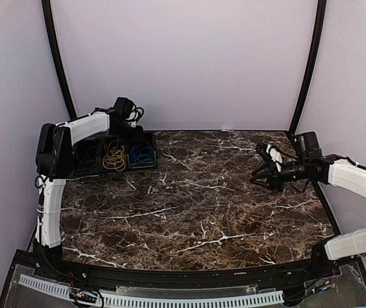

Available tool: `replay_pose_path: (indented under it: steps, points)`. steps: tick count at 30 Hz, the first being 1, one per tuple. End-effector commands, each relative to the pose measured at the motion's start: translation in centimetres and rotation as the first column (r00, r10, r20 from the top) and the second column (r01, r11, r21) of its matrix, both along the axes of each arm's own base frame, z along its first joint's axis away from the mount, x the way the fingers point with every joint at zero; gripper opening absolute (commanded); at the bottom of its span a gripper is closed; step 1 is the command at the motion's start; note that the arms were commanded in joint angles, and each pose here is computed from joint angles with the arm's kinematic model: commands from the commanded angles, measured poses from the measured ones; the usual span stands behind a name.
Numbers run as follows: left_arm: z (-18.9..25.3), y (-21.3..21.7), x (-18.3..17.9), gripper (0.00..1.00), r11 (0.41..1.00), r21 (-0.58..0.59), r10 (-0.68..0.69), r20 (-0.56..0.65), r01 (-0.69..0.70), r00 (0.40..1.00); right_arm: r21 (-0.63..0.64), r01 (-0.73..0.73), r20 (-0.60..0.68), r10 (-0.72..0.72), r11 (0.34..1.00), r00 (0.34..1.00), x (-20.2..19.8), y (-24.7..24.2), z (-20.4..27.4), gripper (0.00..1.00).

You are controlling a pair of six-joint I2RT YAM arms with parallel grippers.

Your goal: Untangle the cables

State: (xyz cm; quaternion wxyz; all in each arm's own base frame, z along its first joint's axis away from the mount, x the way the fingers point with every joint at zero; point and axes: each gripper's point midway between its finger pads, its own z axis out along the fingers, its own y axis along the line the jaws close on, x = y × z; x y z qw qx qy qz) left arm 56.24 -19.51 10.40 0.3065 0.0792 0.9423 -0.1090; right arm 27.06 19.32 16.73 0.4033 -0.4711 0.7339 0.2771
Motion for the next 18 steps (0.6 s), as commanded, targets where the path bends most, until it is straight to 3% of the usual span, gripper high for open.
replay_pose_path:
  steps: [1, 6, 14, 15, 16, 18]
  points:
    - [4.7, 1.6, -3.1, 0.43, 0.998, 0.055, 0.023, -0.054, -0.02, 0.998, 0.001, -0.002, 0.029, 0.002, 1.0, 1.0, 0.6, 0.0, 1.0, 0.31]
    - [8.0, 2.6, -5.8, 0.44, 0.997, 0.074, 0.003, -0.037, 0.0, 0.999, -0.033, 0.092, 0.074, -0.089, 0.995, 0.993, 2.9, -0.8, 2.8, 0.32]
    - [17.9, 4.7, -8.4, 0.46, 0.998, 0.045, 0.037, 0.232, -0.049, 0.972, -0.005, 0.294, 0.172, -0.289, 0.956, 0.942, 9.0, -2.0, 10.5, 0.35]
    - [19.2, 4.9, -9.0, 0.46, 0.998, 0.035, 0.039, 0.262, -0.05, 0.964, 0.008, 0.318, 0.18, -0.315, 0.948, 0.932, 9.7, -2.1, 11.7, 0.38]
    - [20.1, 5.0, -9.1, 0.47, 0.998, 0.024, 0.043, 0.292, -0.052, 0.955, 0.023, 0.343, 0.192, -0.34, 0.939, 0.921, 10.3, -2.3, 13.0, 0.47]
    - [22.0, 5.2, -10.1, 0.47, 0.999, -0.005, 0.048, 0.349, -0.05, 0.936, 0.063, 0.412, 0.21, -0.416, 0.909, 0.885, 11.4, -2.9, 15.6, 0.78]
